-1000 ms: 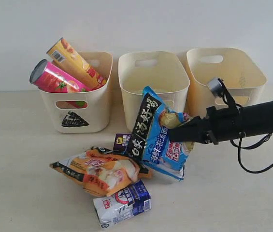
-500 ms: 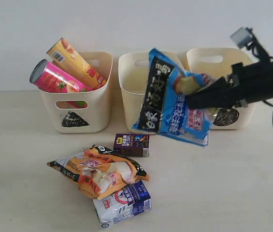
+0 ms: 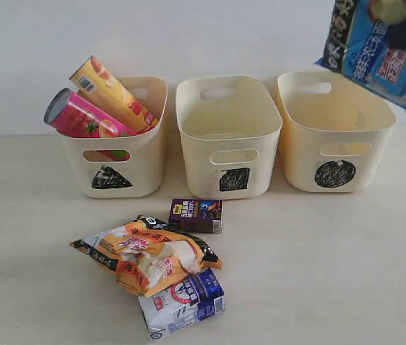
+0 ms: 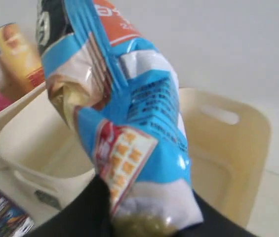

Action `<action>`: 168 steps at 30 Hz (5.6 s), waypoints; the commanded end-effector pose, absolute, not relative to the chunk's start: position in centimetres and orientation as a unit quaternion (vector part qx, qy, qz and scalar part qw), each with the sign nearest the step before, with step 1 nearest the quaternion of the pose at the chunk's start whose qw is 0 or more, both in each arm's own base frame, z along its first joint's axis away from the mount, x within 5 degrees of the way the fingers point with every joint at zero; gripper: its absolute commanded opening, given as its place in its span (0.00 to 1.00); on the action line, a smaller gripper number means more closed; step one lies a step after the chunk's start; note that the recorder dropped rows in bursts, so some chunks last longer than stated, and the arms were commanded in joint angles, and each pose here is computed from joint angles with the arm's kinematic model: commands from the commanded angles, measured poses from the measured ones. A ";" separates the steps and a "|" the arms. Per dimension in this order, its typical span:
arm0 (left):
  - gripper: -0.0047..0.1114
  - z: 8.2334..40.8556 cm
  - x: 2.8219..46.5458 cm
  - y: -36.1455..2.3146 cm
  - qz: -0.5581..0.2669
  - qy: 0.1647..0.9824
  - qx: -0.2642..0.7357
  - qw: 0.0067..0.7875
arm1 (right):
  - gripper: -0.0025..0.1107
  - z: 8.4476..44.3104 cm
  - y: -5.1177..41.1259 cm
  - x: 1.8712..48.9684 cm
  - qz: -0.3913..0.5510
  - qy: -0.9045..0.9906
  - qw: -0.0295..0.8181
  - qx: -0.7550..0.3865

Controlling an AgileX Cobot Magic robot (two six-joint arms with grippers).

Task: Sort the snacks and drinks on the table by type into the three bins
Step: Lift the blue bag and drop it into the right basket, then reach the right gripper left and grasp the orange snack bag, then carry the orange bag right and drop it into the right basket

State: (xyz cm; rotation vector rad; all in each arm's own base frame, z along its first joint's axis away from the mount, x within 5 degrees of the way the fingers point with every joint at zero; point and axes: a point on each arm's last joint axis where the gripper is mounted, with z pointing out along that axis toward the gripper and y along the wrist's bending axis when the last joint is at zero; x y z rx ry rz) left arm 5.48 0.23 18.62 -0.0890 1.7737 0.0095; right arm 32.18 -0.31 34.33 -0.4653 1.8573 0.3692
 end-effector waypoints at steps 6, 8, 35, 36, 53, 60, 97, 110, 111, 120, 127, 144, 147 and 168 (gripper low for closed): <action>0.08 18.8 5.5 0.2 0.006 0.772 -0.039 0.634 | 0.03 35.3 -2.5 34.9 0.134 0.761 0.632 -0.057; 0.08 18.8 5.5 0.2 0.006 0.772 -0.039 0.634 | 0.03 34.6 -2.7 36.2 0.139 0.765 0.626 -0.058; 0.08 18.8 5.5 0.2 0.006 0.772 -0.039 0.634 | 0.85 24.6 -0.3 47.1 0.092 0.830 0.550 -0.021; 0.08 18.8 5.5 0.2 0.006 0.772 -0.039 0.634 | 0.86 25.0 -0.5 47.1 0.087 0.828 0.553 -0.016; 0.08 18.8 5.5 0.2 0.006 0.772 -0.039 0.634 | 0.03 34.9 -0.2 43.0 0.073 0.765 0.638 -0.043; 0.08 18.8 5.5 0.2 0.006 0.772 -0.039 0.634 | 0.03 35.1 1.4 40.2 0.135 0.784 0.598 -0.101; 0.08 18.8 5.5 0.2 0.006 0.772 -0.039 0.634 | 0.29 25.9 34.7 23.1 0.049 0.781 0.215 -0.584; 0.08 18.8 5.5 0.2 0.006 0.772 -0.039 0.634 | 0.77 23.2 39.6 24.3 -0.056 0.782 0.239 -0.573; 0.08 18.8 5.5 0.2 0.006 0.772 -0.039 0.634 | 0.77 23.0 39.9 24.3 -0.068 0.784 0.247 -0.566; 0.08 18.8 5.5 0.2 0.006 0.772 -0.039 0.634 | 0.76 18.9 41.8 25.3 -0.101 0.796 0.259 -0.538; 0.08 18.8 5.5 0.2 0.006 0.772 -0.039 0.634 | 0.76 16.0 42.4 25.5 -0.103 0.794 0.247 -0.545; 0.08 18.8 5.5 0.2 0.006 0.772 -0.039 0.634 | 0.61 13.6 41.5 28.0 -0.152 0.791 0.263 -0.532; 0.08 18.8 5.5 0.2 0.006 0.772 -0.039 0.634 | 0.31 14.5 41.3 27.9 -0.156 0.793 0.262 -0.526; 0.08 18.8 5.5 0.2 0.006 0.772 -0.039 0.634 | 0.02 34.8 36.3 24.8 -0.042 0.795 0.408 -0.447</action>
